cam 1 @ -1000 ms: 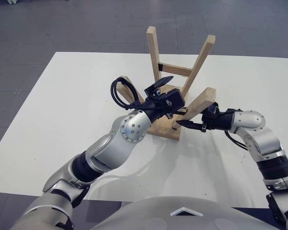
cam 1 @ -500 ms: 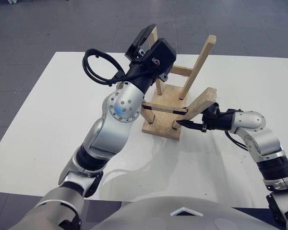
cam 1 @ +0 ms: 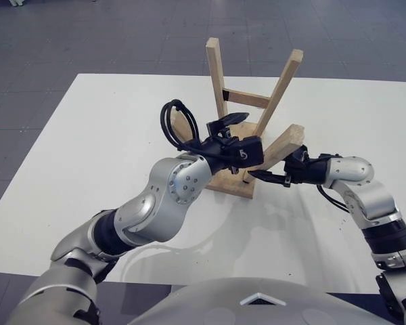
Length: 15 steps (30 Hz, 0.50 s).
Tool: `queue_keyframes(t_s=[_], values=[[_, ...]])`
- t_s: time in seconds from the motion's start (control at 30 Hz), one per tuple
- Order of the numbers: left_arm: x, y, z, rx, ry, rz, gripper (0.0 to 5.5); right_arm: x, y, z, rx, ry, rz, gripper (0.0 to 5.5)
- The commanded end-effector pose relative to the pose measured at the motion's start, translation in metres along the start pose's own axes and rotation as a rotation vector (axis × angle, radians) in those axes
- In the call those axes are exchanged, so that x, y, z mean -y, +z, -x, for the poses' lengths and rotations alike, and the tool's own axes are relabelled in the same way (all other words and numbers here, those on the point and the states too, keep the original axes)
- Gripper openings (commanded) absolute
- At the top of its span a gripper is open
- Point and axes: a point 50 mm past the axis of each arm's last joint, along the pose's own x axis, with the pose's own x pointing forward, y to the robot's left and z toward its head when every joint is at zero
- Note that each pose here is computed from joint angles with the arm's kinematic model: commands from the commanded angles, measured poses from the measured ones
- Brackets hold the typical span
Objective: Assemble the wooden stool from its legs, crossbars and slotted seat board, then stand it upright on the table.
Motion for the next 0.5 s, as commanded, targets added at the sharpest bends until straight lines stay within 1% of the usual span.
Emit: queue_keyframes(t_s=[0.03,0.13,0.2,0.27,0.33,0.43,0.5], values=[[-0.018,-0.007,-0.010,-0.034,0.082,0.220,3.62,-0.027,-0.066,0.011,-0.382,0.104,-0.130,2.05],[-0.023,-0.008,-0.009,-0.028,0.118,0.255,3.62,-0.029,-0.079,0.017,-0.564,0.170,-0.113,2.05],[-0.032,0.003,-0.006,0.034,0.152,0.344,3.62,-0.029,-0.086,0.022,-0.619,0.174,-0.132,2.05],[-0.046,0.012,-0.001,0.086,0.196,0.422,3.62,-0.027,-0.089,0.023,-0.629,0.154,-0.137,2.05],[-0.068,0.019,0.010,0.151,0.263,0.542,3.62,-0.022,-0.087,0.023,-0.618,0.131,-0.139,2.05],[-0.107,0.037,0.035,0.370,0.331,0.834,3.62,-0.018,-0.088,0.026,-0.609,0.106,-0.149,2.05],[-0.128,0.045,0.050,0.487,0.355,0.925,3.62,-0.019,-0.090,0.027,-0.608,0.100,-0.155,2.05]])
